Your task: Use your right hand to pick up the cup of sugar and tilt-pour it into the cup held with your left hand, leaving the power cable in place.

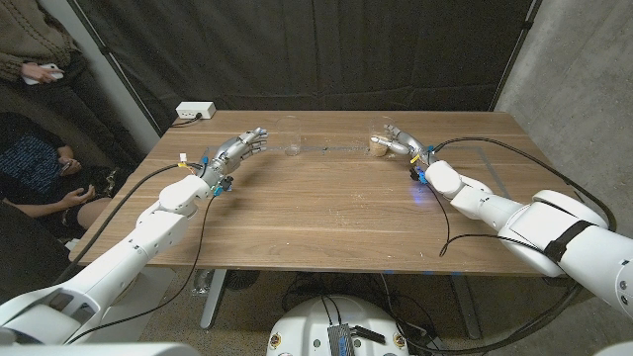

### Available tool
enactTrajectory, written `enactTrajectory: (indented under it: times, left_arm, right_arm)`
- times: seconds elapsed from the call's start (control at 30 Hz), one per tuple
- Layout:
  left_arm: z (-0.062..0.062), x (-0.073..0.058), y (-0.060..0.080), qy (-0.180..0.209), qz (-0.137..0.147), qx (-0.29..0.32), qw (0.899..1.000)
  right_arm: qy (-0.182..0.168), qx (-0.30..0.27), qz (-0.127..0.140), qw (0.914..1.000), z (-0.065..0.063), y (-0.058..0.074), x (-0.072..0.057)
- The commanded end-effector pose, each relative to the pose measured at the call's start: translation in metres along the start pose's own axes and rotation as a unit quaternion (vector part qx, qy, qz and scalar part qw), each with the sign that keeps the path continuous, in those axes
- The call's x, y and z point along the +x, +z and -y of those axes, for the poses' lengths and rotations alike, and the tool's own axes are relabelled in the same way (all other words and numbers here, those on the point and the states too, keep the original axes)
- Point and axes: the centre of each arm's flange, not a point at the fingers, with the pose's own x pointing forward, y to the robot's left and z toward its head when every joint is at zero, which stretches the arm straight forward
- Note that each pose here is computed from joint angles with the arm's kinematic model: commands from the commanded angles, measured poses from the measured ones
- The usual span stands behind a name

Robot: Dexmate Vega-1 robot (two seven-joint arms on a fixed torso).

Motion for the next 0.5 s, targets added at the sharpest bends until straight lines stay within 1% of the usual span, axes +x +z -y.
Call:
enactTrajectory:
  times: [0.03,0.5]
  left_arm:
    - [-0.0051,0.0003,0.0002,0.003,-0.001,0.002,1.000]
    - [-0.0073,0.0038,-0.0005,0.002,-0.004,0.004,1.000]
  right_arm:
    - [-0.012,0.015,-0.032,0.9993,-0.0050,-0.0030,0.0070]
    - [-0.028,0.028,-0.067,0.9969,-0.0090,-0.0058,0.0142]
